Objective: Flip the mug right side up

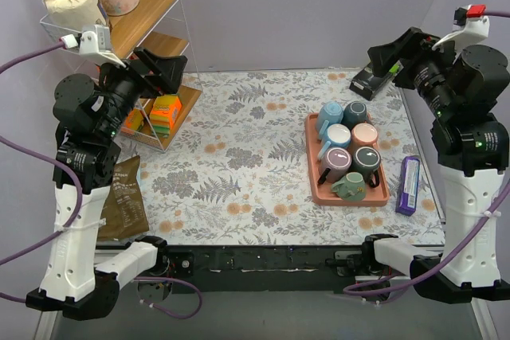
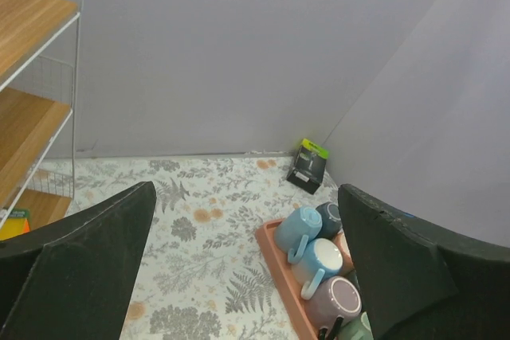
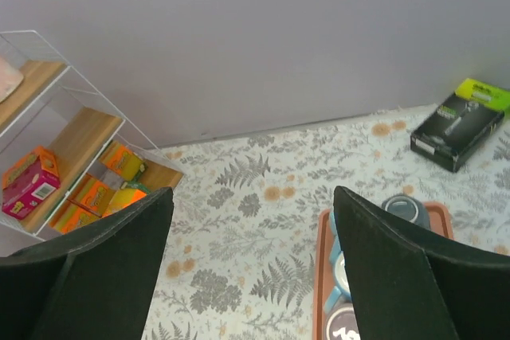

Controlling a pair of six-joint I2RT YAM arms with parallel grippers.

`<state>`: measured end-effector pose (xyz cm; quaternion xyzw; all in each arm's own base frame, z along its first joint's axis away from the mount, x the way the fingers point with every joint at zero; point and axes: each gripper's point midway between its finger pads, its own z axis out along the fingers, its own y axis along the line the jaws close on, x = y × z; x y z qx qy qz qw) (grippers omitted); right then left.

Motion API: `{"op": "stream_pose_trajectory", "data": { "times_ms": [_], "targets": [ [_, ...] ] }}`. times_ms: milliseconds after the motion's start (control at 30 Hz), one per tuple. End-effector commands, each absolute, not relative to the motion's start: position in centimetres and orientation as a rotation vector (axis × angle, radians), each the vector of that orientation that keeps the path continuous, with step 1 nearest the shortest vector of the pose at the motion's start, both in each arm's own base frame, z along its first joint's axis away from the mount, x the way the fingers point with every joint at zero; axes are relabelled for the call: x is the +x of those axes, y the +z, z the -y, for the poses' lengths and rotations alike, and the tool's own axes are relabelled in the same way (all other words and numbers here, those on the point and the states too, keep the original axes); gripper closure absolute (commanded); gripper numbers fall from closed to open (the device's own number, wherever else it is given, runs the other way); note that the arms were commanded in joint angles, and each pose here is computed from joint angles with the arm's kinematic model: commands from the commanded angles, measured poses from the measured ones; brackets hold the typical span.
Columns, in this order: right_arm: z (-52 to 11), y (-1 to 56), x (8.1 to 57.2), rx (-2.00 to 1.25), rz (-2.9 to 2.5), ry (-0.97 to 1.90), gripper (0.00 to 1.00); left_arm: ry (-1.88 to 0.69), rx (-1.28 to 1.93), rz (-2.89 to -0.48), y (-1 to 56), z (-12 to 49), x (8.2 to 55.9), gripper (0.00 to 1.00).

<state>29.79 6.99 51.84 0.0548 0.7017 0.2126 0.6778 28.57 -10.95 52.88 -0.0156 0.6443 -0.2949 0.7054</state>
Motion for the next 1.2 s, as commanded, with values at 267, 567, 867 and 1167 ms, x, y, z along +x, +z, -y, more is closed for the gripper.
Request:
{"op": "stream_pose_trajectory", "data": {
  "times_ms": [267,567,867,1167],
  "targets": [
    [-3.8,34.4,29.0,0.498,-2.085,0.282,0.05,-0.604,0.1,-1.767,37.4,14.8,30.0,0.02],
    [-3.8,23.4,23.9,0.662,-2.356,0.237,0.13,-0.643,0.029,-1.981,27.2,16.4,29.1,0.02],
    [-7.4,19.1,21.1,0.79,-2.461,0.304,0.23,-0.567,-0.075,-2.175,20.9,16.1,29.8,0.02],
    [-7.6,14.0,19.2,1.209,-2.413,0.229,0.35,-0.635,-0.05,-2.134,21.7,17.0,29.8,0.02]
  ]
}}
